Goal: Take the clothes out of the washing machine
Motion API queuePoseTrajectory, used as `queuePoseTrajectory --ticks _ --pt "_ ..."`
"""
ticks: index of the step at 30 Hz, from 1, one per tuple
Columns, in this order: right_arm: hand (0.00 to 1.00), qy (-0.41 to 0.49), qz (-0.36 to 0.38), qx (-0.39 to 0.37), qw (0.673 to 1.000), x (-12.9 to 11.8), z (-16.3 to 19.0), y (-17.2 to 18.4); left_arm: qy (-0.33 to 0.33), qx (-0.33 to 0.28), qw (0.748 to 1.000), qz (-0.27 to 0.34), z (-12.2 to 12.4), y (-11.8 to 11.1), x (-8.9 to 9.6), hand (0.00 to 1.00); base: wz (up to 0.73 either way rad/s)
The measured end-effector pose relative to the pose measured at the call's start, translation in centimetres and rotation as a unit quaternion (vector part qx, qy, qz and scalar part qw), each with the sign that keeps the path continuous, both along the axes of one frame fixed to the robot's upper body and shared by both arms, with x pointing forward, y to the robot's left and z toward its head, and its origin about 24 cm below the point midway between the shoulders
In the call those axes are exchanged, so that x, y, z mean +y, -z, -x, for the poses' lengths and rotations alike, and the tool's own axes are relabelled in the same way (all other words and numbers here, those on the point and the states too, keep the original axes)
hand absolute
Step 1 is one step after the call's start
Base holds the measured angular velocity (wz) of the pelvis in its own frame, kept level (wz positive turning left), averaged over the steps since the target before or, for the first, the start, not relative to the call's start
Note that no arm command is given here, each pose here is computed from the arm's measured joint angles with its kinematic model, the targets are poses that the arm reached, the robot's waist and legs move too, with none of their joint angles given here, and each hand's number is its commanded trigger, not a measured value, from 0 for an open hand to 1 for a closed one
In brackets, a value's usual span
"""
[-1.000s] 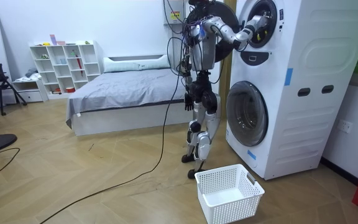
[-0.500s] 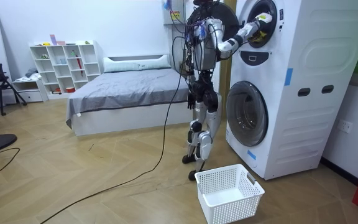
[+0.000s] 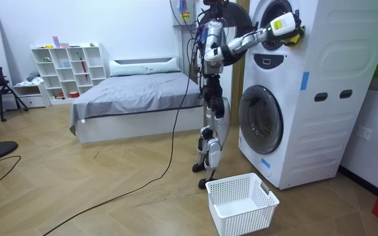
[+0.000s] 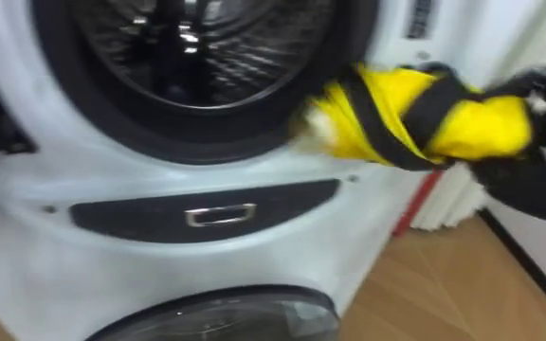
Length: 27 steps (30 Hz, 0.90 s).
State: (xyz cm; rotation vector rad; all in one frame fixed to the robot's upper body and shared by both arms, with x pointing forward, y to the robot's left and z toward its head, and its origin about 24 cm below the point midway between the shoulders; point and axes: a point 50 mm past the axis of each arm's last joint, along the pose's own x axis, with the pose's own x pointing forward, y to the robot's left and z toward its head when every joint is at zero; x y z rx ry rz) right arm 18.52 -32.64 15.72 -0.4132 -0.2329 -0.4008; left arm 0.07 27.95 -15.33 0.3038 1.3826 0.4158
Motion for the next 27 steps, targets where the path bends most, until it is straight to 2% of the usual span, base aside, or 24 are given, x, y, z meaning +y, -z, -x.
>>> queuePoseTrajectory --ticks 3,7,12,15,21,27 --pt "1.00 0.063 -0.019 0.020 0.998 -1.8 1.0 1.2 -0.001 0.003 1.000 -0.001 0.2 0.0 0.0 0.00 -0.39" --pt "1.00 0.099 -0.036 0.037 0.994 -2.6 1.5 2.1 -0.002 0.007 1.000 -0.004 0.4 0.0 0.2 0.00 -0.40" --pt "1.00 0.136 -0.098 0.044 0.985 -3.8 2.1 3.8 -0.022 0.000 1.000 -0.007 0.4 -0.1 0.2 0.00 -0.21" --pt "1.00 0.162 -0.115 0.060 0.978 -4.5 3.0 4.9 -0.008 -0.009 1.000 -0.010 -0.4 -0.2 0.3 0.00 -0.12" --pt "1.00 0.186 -0.163 0.091 0.965 -4.5 4.5 7.7 0.015 -0.034 0.999 -0.008 -2.0 -0.4 0.1 0.00 -0.25" --pt "1.00 0.191 -0.190 0.143 0.952 -4.0 4.4 10.8 0.056 -0.035 0.998 0.005 -3.2 -0.1 -0.7 0.00 -0.18"
